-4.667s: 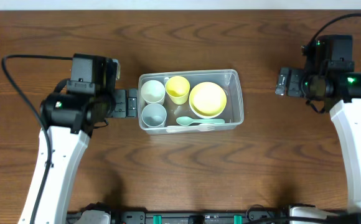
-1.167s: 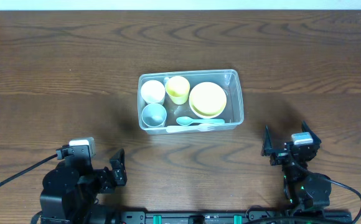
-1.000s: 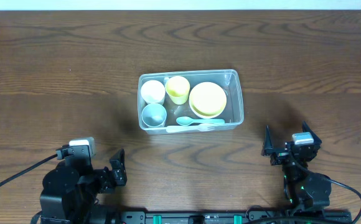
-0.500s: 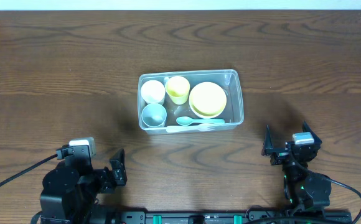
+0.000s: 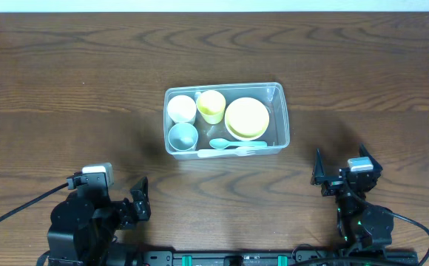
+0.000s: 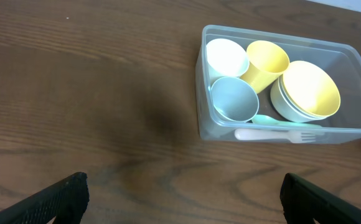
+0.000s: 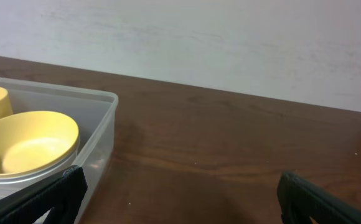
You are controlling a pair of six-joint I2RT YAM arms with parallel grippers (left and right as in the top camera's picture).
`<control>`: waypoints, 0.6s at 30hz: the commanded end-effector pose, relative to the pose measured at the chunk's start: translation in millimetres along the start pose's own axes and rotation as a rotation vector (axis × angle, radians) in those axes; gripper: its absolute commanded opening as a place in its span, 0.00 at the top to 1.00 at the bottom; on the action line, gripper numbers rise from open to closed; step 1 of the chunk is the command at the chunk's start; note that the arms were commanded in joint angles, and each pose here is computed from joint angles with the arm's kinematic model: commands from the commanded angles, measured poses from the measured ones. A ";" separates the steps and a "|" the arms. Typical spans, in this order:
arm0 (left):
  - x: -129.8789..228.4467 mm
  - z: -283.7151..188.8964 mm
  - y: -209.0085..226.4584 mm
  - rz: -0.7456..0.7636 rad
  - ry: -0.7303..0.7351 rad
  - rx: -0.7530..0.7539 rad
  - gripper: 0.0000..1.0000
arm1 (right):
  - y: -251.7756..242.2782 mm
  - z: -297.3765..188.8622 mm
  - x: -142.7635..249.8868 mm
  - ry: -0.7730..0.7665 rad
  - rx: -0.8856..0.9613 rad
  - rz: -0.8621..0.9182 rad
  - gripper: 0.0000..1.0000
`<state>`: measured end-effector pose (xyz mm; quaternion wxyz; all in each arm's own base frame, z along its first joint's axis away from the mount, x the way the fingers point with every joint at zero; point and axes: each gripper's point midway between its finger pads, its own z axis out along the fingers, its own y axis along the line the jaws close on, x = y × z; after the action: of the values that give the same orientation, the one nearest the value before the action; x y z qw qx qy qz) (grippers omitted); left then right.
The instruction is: Pack container
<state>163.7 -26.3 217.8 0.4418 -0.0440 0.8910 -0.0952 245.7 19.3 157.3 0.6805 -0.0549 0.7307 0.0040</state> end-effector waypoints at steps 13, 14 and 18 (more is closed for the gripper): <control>23.5 35.6 46.0 -0.042 -0.190 -0.155 0.02 | -3.7 -0.3 0.9 0.002 0.018 0.013 0.01; 19.3 43.2 48.4 -0.045 -0.246 -0.153 0.02 | -3.7 -0.3 0.9 0.002 0.018 0.013 0.01; 4.2 64.3 52.6 -0.044 -0.384 -0.140 0.02 | -3.7 -0.3 0.9 0.002 0.018 0.013 0.01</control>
<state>202.3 10.0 174.1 0.5797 -0.1084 0.8063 -0.0457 245.8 18.9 157.0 0.6801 -0.0541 0.7311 0.0032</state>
